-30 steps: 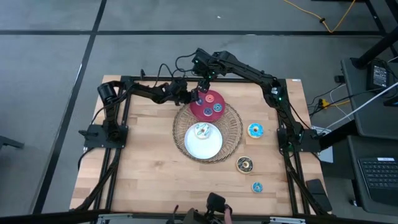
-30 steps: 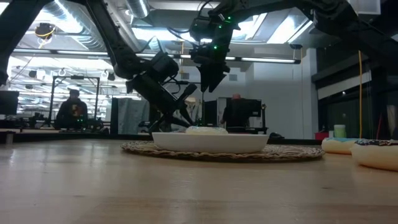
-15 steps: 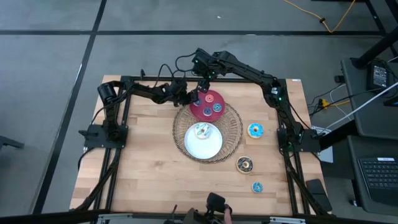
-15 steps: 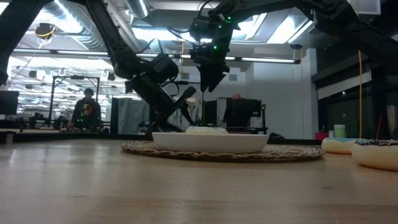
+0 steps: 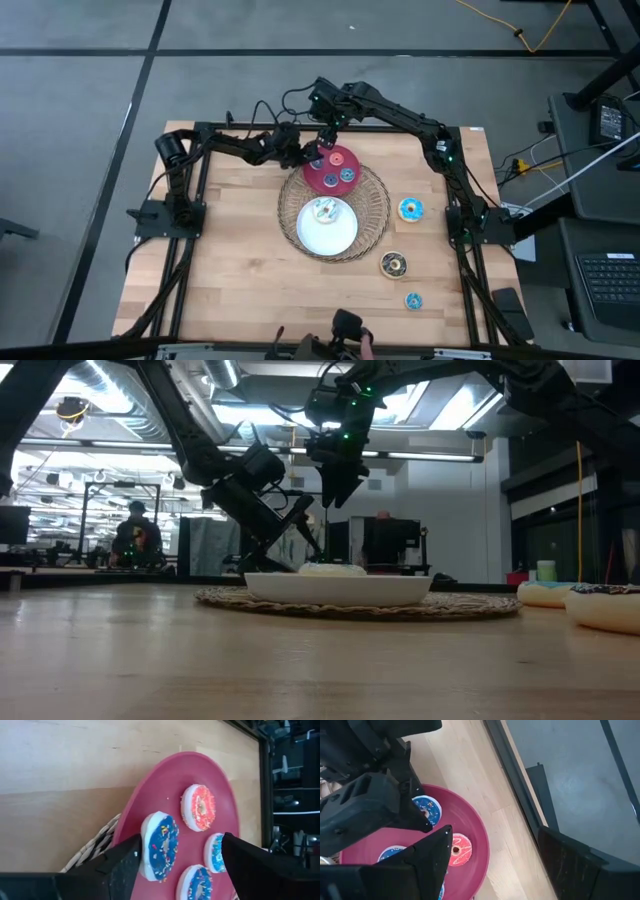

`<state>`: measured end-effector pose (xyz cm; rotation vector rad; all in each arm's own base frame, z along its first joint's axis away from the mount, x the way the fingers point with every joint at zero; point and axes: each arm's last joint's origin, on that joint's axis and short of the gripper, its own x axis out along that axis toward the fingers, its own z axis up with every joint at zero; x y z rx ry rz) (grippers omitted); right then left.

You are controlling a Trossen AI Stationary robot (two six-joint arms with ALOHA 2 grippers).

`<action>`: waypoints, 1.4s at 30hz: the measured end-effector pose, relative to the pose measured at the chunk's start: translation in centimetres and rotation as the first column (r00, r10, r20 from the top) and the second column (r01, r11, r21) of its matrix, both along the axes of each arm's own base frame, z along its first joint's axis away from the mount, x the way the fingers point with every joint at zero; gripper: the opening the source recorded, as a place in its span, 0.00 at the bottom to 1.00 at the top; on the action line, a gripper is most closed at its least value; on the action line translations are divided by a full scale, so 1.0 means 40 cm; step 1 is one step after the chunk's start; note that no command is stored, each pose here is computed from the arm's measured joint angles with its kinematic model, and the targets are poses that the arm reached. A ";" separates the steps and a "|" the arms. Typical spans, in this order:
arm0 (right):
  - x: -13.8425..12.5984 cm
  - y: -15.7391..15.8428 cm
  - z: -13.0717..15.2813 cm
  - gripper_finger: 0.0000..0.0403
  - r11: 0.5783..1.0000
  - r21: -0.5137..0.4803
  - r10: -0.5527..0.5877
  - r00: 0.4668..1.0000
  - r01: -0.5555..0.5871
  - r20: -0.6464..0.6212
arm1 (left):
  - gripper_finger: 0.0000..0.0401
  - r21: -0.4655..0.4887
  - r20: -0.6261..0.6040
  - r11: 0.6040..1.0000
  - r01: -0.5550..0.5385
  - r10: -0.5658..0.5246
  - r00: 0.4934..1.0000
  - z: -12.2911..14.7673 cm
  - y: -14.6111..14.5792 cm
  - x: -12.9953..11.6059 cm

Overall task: Pick & Place donuts
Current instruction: Put the small blue donut on the red plate, then put the large blue donut on the white plate

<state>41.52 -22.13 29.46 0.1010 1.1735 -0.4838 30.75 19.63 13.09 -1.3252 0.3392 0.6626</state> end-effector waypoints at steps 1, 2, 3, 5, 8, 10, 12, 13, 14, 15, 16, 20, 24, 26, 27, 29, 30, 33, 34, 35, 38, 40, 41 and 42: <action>0.000 0.000 0.000 0.72 1.000 0.000 0.000 1.000 0.000 0.000 | 0.66 0.003 0.004 1.000 0.000 0.000 1.000 0.003 0.000 0.000; 0.000 0.000 0.000 0.72 1.000 0.000 0.000 1.000 0.000 0.000 | 0.66 0.006 0.006 1.000 0.001 -0.001 1.000 0.008 0.000 -0.001; 0.000 0.000 0.000 0.72 1.000 0.000 0.000 1.000 0.000 0.000 | 0.66 0.014 0.011 1.000 0.002 -0.003 1.000 0.013 -0.001 -0.001; 0.000 0.000 0.000 0.72 1.000 0.000 0.000 1.000 0.000 0.000 | 0.66 0.038 0.016 0.999 0.006 -0.007 1.000 0.024 -0.001 -0.002; 0.000 0.000 0.000 0.72 1.000 -0.001 0.000 1.000 0.000 0.001 | 0.66 0.065 0.024 0.998 0.011 -0.013 1.000 0.042 -0.002 -0.004; 0.000 -0.001 0.000 0.72 1.000 -0.001 0.000 1.000 0.000 0.001 | 0.67 0.079 0.027 0.997 0.001 -0.003 1.000 0.053 -0.002 -0.007; 0.000 0.000 0.000 0.72 1.000 0.000 0.000 1.000 0.000 0.000 | 0.67 0.086 0.025 0.996 -0.006 0.004 1.000 0.059 -0.002 -0.009; 0.000 0.000 0.000 0.72 1.000 0.000 0.000 1.000 0.000 0.001 | 0.67 0.090 0.025 0.996 -0.004 0.002 1.000 0.061 -0.003 -0.009; 0.000 0.000 0.000 0.72 1.000 0.000 0.000 1.000 0.000 0.001 | 0.67 0.091 0.025 0.996 -0.004 0.002 1.000 0.064 -0.003 -0.010; 0.000 0.000 0.000 0.72 1.000 0.000 0.000 1.000 0.000 0.001 | 0.67 0.092 0.024 0.996 -0.004 0.002 1.000 0.067 -0.004 -0.011; 0.000 0.000 0.000 0.72 1.000 0.000 0.000 1.000 0.000 0.001 | 0.67 0.091 0.021 0.996 -0.002 0.001 1.000 0.068 -0.005 -0.012; 0.001 -0.001 0.001 0.72 1.000 0.000 -0.005 1.000 0.005 0.006 | 0.67 0.108 0.010 0.994 -0.016 0.015 1.000 0.079 -0.006 -0.017; 0.000 -0.003 0.005 0.72 1.000 0.009 -0.023 0.999 0.023 0.029 | 0.67 0.186 0.005 0.982 -0.039 0.039 0.999 0.115 -0.008 -0.027; -0.003 -0.004 0.014 0.72 1.000 -0.001 -0.027 0.999 0.027 0.039 | 0.67 0.225 -0.020 0.973 -0.042 0.048 0.999 0.126 -0.011 -0.044; -0.008 -0.005 0.024 0.72 1.000 -0.007 -0.030 0.998 0.031 0.048 | 0.67 0.243 -0.028 0.969 -0.045 0.054 0.998 0.132 -0.013 -0.053; -0.018 -0.007 0.043 0.72 0.999 -0.016 -0.036 0.997 0.037 0.066 | 0.67 0.286 -0.030 0.957 -0.054 0.065 0.997 0.147 -0.021 -0.071; -0.024 -0.010 0.054 0.72 0.999 -0.022 -0.041 0.996 0.043 0.078 | 0.67 0.305 -0.032 0.951 -0.059 0.072 0.997 0.154 -0.028 -0.083; -0.041 -0.020 0.077 0.72 0.998 -0.035 -0.056 0.993 0.060 0.101 | 0.67 0.368 -0.014 0.927 -0.068 0.079 0.997 0.174 -0.048 -0.119; -0.045 -0.022 0.083 0.72 0.997 -0.038 -0.059 0.993 0.063 0.107 | 0.67 0.392 -0.001 0.917 -0.066 0.072 0.997 0.181 -0.056 -0.132; -0.050 -0.024 0.090 0.72 0.997 -0.043 -0.062 0.991 0.067 0.116 | 0.67 0.421 0.020 0.905 -0.066 0.063 0.998 0.190 -0.065 -0.144; -0.064 -0.029 0.109 0.72 0.996 -0.051 -0.070 0.989 0.077 0.131 | 0.67 0.500 0.080 0.863 -0.074 0.039 0.996 0.212 -0.093 -0.185; -0.070 -0.031 0.116 0.72 0.995 -0.053 -0.074 0.988 0.082 0.136 | 0.67 0.541 0.114 0.837 -0.084 0.026 0.993 0.222 -0.112 -0.212; -0.071 -0.031 0.118 0.72 0.995 -0.054 -0.074 0.988 0.083 0.138 | 0.67 0.560 0.128 0.824 -0.086 0.016 0.992 0.228 -0.122 -0.226; -0.072 -0.031 0.119 0.72 0.995 -0.054 -0.075 0.987 0.083 0.139 | 0.67 0.577 0.133 0.813 -0.079 0.003 0.991 0.232 -0.131 -0.239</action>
